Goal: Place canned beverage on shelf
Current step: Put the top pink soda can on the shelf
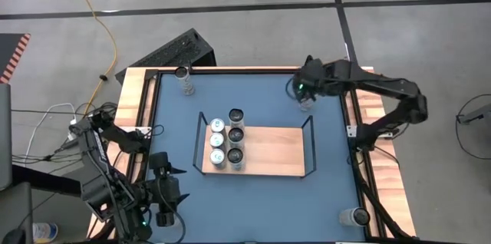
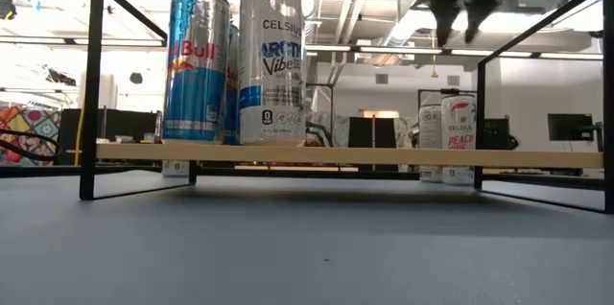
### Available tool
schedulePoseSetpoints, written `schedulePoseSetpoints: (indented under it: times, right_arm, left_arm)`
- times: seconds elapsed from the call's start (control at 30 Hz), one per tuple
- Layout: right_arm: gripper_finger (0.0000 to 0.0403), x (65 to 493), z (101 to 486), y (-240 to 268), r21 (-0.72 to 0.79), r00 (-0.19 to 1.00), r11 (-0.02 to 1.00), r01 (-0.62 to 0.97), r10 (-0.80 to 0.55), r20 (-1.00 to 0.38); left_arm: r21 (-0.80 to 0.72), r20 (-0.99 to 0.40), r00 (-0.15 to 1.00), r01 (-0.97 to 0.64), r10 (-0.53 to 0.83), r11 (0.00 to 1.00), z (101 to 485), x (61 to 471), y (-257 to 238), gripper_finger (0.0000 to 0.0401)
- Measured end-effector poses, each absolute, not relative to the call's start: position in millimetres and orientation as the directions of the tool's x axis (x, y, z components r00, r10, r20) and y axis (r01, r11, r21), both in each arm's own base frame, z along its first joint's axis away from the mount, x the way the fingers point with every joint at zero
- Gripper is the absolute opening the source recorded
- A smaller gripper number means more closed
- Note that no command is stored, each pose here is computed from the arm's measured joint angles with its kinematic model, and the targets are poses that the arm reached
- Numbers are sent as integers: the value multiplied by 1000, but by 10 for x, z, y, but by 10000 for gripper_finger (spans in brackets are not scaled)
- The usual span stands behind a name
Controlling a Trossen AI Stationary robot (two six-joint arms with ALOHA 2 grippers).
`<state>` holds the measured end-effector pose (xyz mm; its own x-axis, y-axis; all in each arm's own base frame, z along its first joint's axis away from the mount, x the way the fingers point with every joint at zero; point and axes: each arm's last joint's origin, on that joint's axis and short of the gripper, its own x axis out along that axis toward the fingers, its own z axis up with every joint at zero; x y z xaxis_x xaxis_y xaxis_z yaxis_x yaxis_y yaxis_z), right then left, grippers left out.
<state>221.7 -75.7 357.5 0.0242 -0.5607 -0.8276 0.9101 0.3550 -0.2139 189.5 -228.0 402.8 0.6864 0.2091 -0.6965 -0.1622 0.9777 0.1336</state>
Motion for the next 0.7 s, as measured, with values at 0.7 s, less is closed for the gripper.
schedulePoseSetpoints:
  times: [0.7]
  right_arm:
    - [283, 2251, 2936, -1271, -134, 42, 361, 923, -442, -896]
  left_arm:
    - [147, -698, 684, -152, 211, 977, 4027, 1893, -2277, 286]
